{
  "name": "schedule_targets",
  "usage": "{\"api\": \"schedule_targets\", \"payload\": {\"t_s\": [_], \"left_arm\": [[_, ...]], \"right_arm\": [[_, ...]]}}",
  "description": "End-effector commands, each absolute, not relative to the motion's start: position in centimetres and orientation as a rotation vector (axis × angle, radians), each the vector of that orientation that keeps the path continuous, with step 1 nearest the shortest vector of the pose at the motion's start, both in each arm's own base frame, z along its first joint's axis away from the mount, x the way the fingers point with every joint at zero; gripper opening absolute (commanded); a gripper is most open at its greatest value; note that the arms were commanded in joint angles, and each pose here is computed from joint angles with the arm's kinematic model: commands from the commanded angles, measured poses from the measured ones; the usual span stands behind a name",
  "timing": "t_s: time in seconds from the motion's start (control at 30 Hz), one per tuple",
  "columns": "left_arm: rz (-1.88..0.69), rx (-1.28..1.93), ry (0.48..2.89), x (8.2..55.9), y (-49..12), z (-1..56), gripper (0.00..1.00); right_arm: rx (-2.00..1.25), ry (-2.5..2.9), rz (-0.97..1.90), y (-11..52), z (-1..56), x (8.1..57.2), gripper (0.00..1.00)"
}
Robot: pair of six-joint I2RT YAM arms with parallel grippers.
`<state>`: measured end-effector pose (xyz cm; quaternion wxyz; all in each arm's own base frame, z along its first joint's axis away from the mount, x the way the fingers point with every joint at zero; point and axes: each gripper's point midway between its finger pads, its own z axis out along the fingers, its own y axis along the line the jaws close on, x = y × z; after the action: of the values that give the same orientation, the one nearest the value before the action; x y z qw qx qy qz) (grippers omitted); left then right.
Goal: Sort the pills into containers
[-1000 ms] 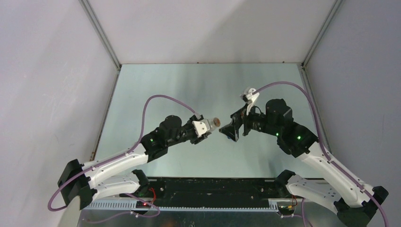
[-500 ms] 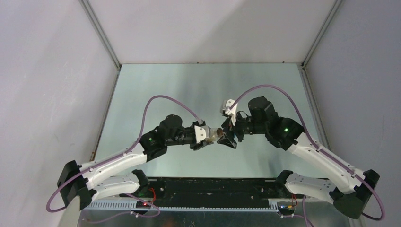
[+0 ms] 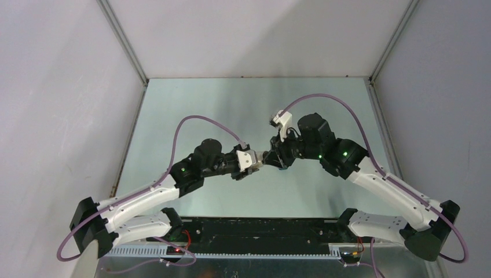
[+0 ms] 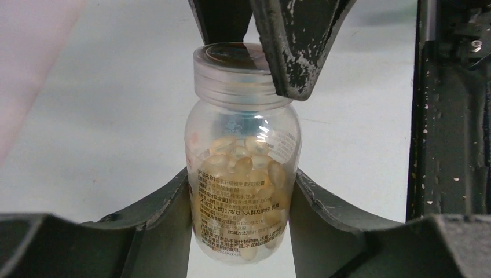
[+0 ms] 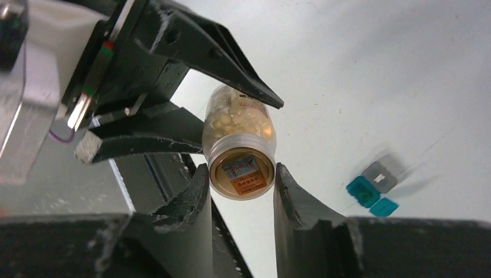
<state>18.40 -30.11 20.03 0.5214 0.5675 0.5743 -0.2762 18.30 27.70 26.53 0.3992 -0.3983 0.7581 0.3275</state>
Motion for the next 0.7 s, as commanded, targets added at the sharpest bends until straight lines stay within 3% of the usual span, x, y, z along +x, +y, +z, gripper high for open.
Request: {"api": "schedule_targets", "payload": {"t_s": [0.0,0.13,0.27,0.33,0.37,0.47,0.5,0.53,0.67], "left_arm": [[-0.696,1.350,1.241,17.8,-31.1,23.4,0.00],[-0.682,1.337,1.246,18.0,-31.0,23.5,0.00],[-0.618,1.286,1.285,19.4,-30.6,23.2,0.00],[-0.563,1.253,1.318,20.4,-30.2,22.9,0.00],[-0.553,1.248,1.325,20.6,-30.1,22.9,0.00],[-0.526,1.231,1.339,21.0,-29.8,22.8,0.00],[-0.523,1.227,1.342,21.1,-29.8,22.7,0.00],[-0.518,1.221,1.343,21.2,-29.7,22.8,0.00],[-0.518,1.222,1.345,21.2,-29.7,22.7,0.00]], "right_arm": [[-0.602,1.962,0.809,28.6,29.3,22.5,0.07],[-0.306,2.046,0.880,28.9,29.4,23.8,0.04],[-0.022,2.126,1.013,29.1,29.5,24.3,0.08],[0.045,2.145,1.060,29.2,29.7,24.2,0.25],[0.050,2.145,1.083,29.3,29.9,24.0,0.40],[-0.006,2.115,1.093,29.1,30.7,23.5,0.72],[-0.054,2.095,1.080,28.8,31.1,23.4,0.91],[-0.072,2.088,1.067,28.5,31.0,23.4,0.97],[-0.301,2.012,1.057,27.9,31.3,22.3,0.99]]}}
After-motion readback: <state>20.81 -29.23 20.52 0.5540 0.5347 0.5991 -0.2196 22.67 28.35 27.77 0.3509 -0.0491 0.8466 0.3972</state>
